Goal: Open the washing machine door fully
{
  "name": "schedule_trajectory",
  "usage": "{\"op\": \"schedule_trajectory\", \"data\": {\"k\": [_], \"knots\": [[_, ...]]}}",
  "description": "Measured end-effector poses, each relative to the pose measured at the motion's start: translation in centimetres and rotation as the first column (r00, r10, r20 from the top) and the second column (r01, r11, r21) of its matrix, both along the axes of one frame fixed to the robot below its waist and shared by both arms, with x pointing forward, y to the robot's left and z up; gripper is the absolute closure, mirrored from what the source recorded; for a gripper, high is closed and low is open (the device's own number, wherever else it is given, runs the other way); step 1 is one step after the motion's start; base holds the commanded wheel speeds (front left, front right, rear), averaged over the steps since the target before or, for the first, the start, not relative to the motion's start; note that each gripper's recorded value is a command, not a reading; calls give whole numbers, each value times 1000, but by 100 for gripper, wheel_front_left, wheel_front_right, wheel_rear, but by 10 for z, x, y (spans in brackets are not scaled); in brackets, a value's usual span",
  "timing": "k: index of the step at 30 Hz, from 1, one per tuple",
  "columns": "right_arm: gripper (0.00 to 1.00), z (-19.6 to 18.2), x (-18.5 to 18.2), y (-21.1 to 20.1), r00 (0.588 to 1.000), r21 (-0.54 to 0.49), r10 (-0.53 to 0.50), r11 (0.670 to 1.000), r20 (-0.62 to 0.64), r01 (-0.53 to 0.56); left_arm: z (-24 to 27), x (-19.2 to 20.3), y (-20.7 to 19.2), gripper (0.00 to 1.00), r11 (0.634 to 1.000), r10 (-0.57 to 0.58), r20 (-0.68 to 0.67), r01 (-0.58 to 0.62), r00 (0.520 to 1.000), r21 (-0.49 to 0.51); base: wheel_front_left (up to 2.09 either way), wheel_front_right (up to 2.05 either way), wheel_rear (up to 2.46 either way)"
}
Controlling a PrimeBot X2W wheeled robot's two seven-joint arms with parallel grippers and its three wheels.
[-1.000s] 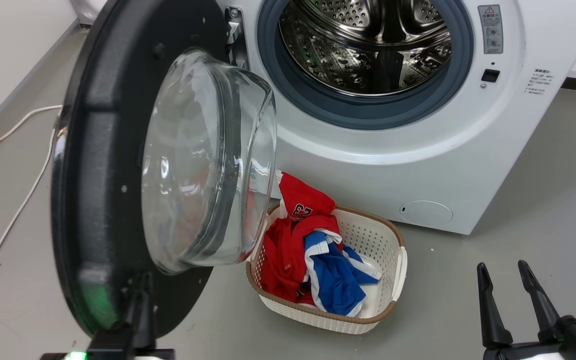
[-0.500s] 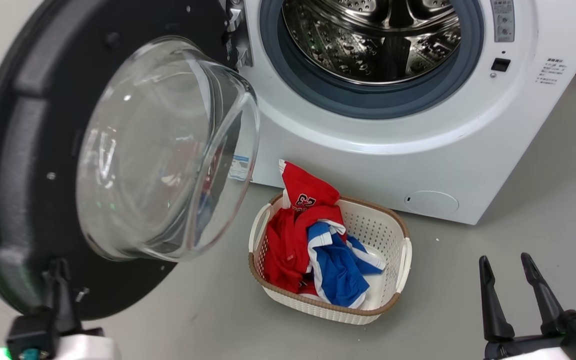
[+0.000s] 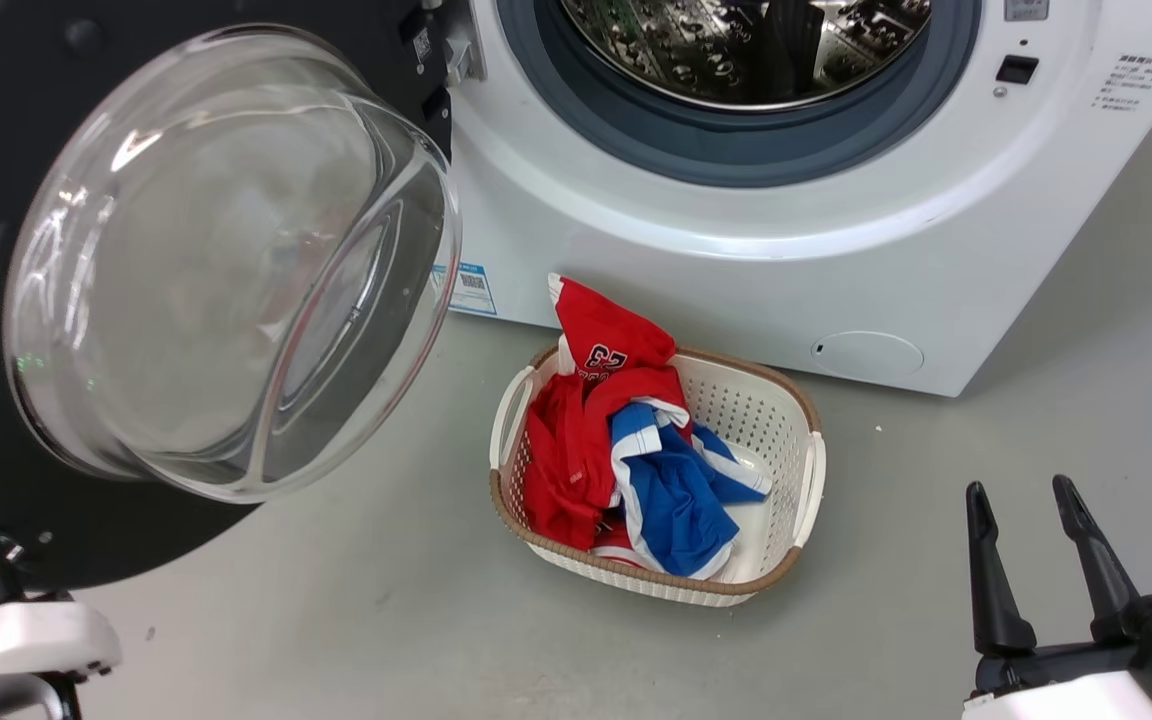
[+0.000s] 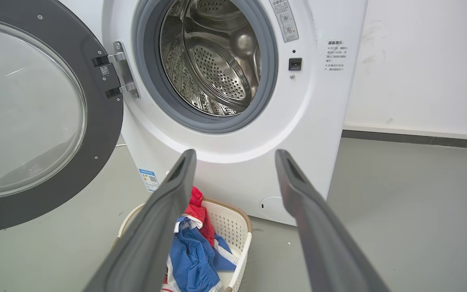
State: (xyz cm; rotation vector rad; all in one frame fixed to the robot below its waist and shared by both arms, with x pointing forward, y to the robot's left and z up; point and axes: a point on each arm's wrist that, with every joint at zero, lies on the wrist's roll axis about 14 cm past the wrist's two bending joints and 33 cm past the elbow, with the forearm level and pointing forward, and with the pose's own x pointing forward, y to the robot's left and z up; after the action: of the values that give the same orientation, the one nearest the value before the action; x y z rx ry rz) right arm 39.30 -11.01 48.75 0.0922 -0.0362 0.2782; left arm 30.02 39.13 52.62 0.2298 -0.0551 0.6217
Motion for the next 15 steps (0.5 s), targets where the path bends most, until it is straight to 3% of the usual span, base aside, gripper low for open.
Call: {"op": "schedule_trajectory", "data": {"k": [15], "knots": [[0, -15, 19, 5, 1000, -22, 11, 1000, -20, -12, 0, 30, 45, 100, 999, 54, -26, -54, 998, 4, 0, 0, 0]]}}
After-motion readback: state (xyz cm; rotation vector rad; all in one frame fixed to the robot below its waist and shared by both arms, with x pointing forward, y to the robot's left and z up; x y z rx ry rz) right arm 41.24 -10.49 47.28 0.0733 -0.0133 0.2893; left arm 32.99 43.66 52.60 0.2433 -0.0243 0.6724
